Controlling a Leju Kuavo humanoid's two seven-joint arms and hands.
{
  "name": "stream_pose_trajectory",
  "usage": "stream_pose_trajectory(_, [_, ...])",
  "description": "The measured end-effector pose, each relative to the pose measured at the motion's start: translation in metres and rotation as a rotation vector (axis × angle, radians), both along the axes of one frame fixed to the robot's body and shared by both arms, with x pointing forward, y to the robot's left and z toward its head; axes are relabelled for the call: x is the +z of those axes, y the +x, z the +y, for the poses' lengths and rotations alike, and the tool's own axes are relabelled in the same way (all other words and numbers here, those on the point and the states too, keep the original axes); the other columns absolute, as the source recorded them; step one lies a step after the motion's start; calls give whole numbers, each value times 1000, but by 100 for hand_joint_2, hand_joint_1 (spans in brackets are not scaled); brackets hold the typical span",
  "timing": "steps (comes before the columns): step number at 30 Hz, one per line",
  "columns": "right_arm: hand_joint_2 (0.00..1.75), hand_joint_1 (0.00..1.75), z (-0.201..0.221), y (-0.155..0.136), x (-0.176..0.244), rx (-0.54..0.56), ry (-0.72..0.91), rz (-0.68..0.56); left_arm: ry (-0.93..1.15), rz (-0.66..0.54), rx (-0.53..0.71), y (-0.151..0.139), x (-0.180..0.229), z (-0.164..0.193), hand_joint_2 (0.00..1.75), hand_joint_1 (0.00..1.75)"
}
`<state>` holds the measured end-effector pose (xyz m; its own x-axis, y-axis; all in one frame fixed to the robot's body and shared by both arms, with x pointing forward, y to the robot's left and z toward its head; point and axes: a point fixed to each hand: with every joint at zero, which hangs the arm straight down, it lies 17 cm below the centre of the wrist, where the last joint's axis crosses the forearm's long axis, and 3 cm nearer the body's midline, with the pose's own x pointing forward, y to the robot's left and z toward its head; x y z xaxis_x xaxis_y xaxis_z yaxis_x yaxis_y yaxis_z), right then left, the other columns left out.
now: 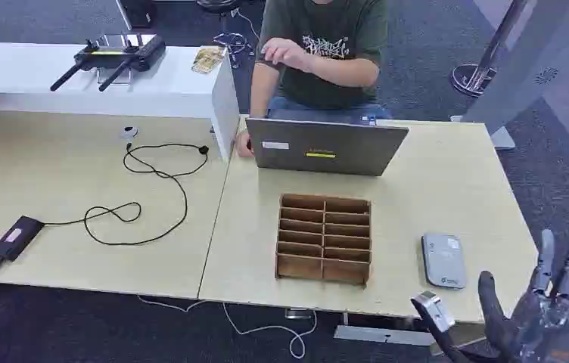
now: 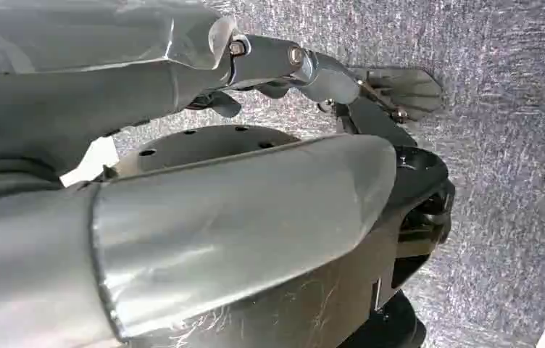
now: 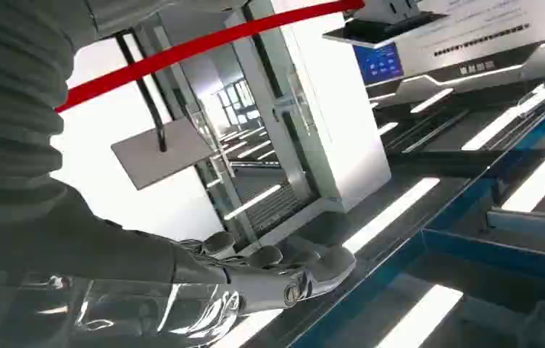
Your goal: Pass the card to the sensor for recognition and then transmit it.
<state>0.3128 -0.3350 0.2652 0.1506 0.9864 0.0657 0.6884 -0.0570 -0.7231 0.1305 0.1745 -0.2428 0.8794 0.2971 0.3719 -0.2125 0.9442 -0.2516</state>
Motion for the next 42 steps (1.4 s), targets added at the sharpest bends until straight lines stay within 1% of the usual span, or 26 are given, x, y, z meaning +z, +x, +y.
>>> stream_pose_trajectory(3, [175, 0, -5, -1, -5, -13, -4, 14, -1, 0, 0, 0, 0, 0, 0, 0])
stream_pose_trajectory(7, [175, 0, -9, -2, -7, -40, 29, 18, -1, 0, 2, 0, 0, 0, 0, 0])
stream_pose_trajectory(12, [175, 0, -24, -5, -10, -122, 136, 8, -4, 3, 7, -1, 0, 0, 0, 0])
stream_pose_trajectory(18, [175, 0, -21, -3, -9, -136, 211, -8, -6, 3, 13, -1, 0, 0, 0, 0])
stream_pose_trajectory(26, [175, 0, -12, 5, -2, -83, 227, -33, -10, -2, 17, 1, 1, -1, 0, 0])
stream_pose_trajectory(30, [175, 0, -9, 17, 5, -46, 230, -58, -8, -8, 17, 4, 1, 1, 0, 0])
stream_pose_trajectory(33, [175, 0, -4, 33, 9, -24, 216, -46, -9, -12, 11, 6, 1, 2, 0, 0])
stream_pose_trajectory(42, [175, 0, 10, 79, 36, 65, 202, -93, -24, -26, -19, 15, 2, -1, 0, 0])
